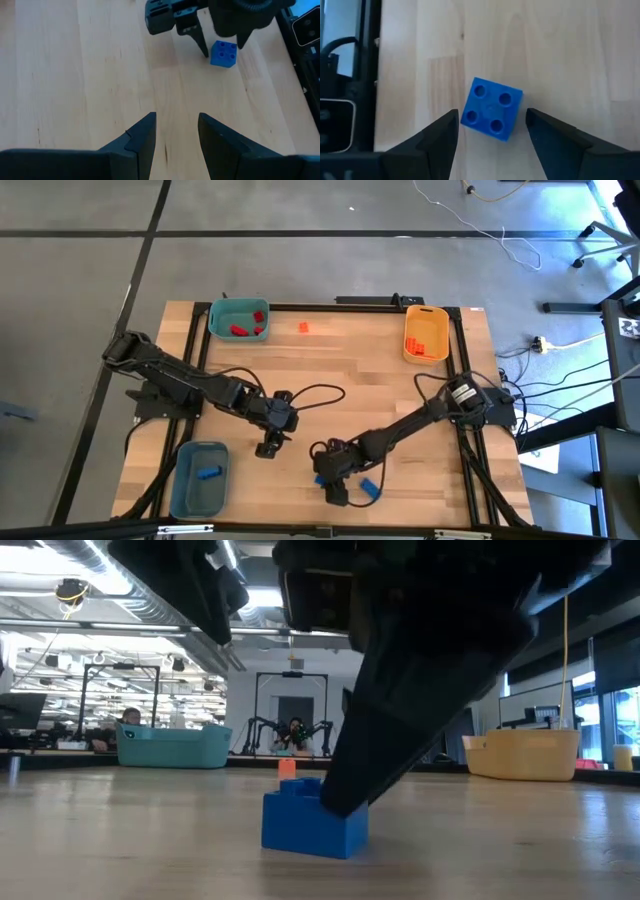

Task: Sort & place blocks by color
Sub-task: Put the blue game piece into the gray bin

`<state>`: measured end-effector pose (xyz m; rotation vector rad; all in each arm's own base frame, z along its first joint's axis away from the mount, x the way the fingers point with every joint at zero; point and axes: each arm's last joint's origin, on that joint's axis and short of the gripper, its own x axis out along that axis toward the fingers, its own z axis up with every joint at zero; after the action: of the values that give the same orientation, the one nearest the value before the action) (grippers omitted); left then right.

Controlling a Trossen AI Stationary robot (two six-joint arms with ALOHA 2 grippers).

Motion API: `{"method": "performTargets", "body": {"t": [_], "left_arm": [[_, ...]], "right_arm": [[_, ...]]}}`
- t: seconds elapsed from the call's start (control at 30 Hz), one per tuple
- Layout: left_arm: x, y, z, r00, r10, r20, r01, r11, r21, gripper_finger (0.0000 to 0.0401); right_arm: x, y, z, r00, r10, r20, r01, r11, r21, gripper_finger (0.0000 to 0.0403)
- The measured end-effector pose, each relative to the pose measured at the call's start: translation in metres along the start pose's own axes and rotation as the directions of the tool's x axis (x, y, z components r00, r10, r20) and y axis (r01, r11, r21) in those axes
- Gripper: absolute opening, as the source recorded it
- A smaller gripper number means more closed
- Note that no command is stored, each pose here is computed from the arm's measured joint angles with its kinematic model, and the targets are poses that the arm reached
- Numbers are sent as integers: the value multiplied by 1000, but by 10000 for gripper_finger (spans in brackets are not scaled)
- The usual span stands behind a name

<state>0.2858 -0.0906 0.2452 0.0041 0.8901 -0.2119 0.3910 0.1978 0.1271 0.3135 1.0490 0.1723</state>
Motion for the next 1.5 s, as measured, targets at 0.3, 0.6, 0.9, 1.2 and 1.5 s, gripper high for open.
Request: {"method": "performTargets", "body": {"t": [0.3,0.6,0.9,1.2,1.5], "left_arm": [[0,0,0,1000,1,0,-1,1000,0,137],[0,0,0,1000,2,0,-2,1000,-8,137],[0,0,0,1000,2,-1,-3,1000,-30,137],[0,0,-1,1000,-13,-8,12,995,-101,137],[0,-6,-2,986,-164,-37,139,917,-375,137]], "right_arm": [[7,7,-8,993,-104,61,106,994,-25,239],[15,3,-10,987,-142,69,144,989,-28,235],[19,-3,-9,984,-164,72,164,986,10,140],[15,-13,11,983,-161,92,161,987,8,140],[-14,-23,48,902,-427,68,432,885,-171,140]]}}
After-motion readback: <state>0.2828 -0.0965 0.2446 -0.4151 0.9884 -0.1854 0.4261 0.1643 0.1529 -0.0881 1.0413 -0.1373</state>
